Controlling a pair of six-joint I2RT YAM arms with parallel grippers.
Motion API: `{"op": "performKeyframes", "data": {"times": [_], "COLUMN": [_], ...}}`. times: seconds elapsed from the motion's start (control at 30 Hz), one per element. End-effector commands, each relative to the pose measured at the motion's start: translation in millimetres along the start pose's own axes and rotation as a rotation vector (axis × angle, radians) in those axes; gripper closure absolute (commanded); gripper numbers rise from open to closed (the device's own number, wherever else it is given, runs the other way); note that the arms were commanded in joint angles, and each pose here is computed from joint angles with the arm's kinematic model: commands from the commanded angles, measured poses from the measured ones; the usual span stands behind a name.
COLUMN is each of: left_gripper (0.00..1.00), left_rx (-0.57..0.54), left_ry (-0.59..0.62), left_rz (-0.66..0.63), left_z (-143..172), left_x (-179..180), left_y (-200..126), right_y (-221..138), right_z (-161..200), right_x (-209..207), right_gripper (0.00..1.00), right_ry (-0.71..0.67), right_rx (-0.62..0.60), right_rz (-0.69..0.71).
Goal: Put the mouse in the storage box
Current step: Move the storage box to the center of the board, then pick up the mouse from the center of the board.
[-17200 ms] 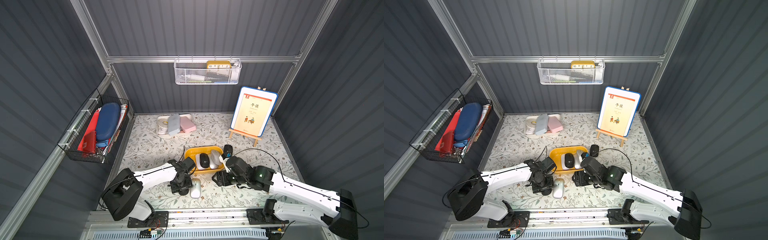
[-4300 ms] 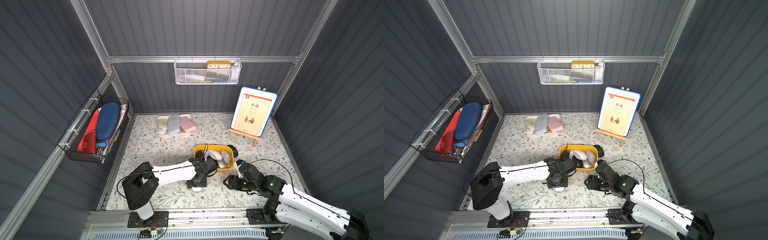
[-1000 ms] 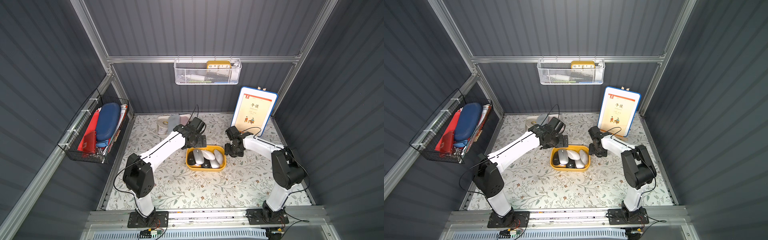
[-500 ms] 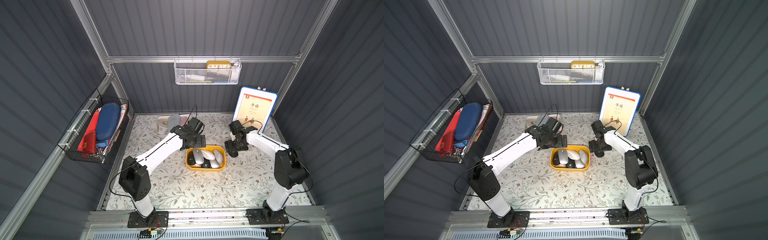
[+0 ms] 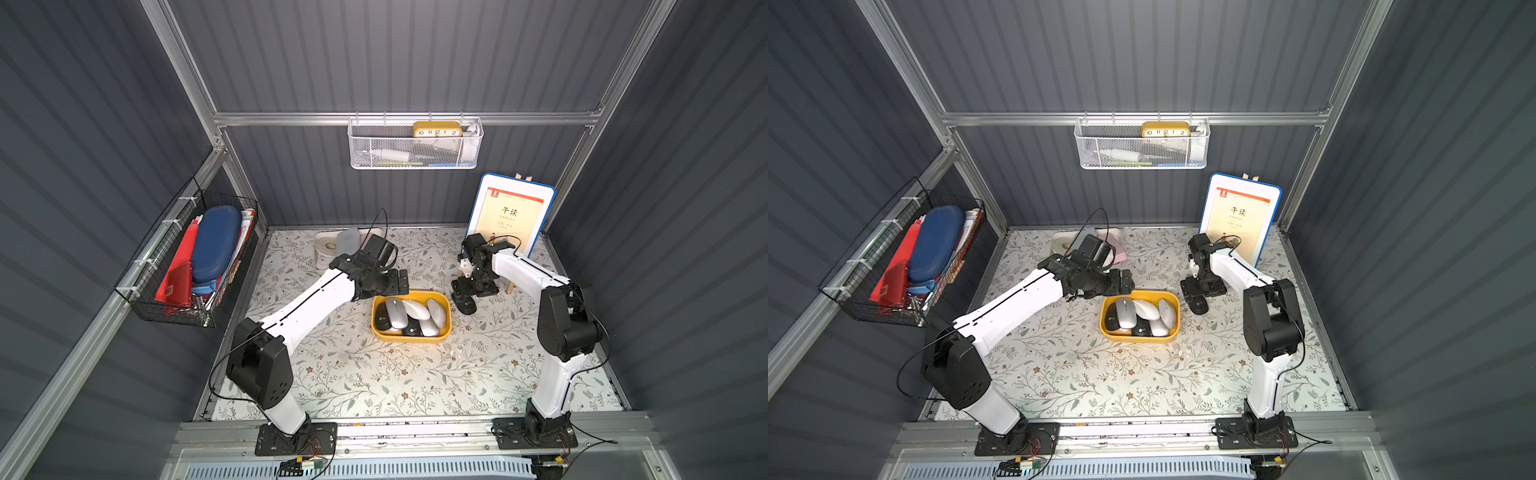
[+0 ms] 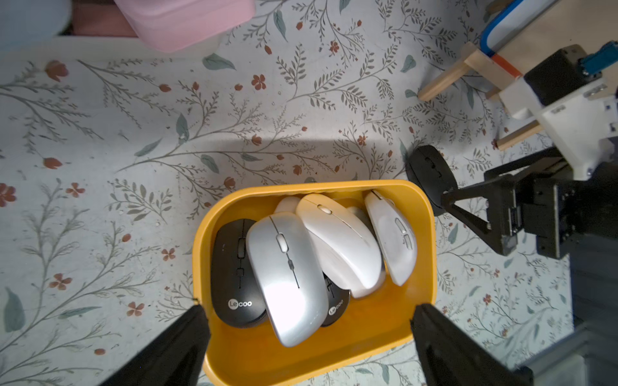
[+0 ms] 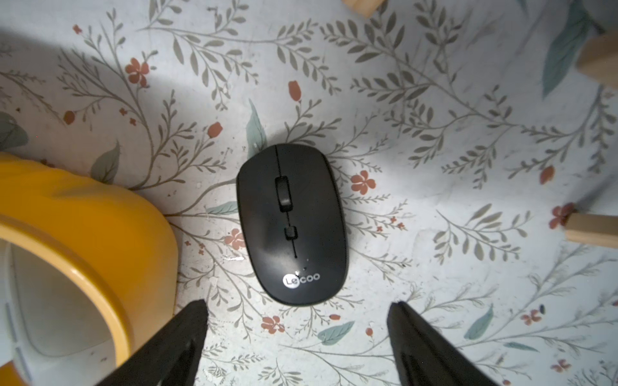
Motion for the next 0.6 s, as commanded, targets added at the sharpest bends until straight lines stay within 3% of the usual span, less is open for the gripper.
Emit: {"op": "performKeyframes", "data": {"times": [0.0, 0.07, 0.57], "left_gripper": [0.03, 0.03, 0.04], "left_rx": [0.056, 0.076, 0.117], "left_ry": [0.011, 0.0, 0.048], "left_rz": [0.263, 0.33, 0.416], "left_z": [0, -1, 5], "left_x": [4, 9, 9], "left_y": [-6, -8, -3], "right_y": [15, 21, 50], "right_z": [7, 7, -2], "right_x": [2, 1, -5], "right_gripper": [0.11, 0.11, 0.19], "right_ry": [-0.01, -0.008, 0.052], "right_rx": [0.052, 0.063, 0.116], "right_rz": [-0.053, -0.04, -0.008]}}
Point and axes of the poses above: each gripper's point midway between its finger pads, its own y axis out along the fingers, its own x axis along the line the jaws close on, z = x × y, the point moved 10 cm from there along -y, back along the fingers, and after that the axes turned 1 degree about -y, right-handed, at the moved point
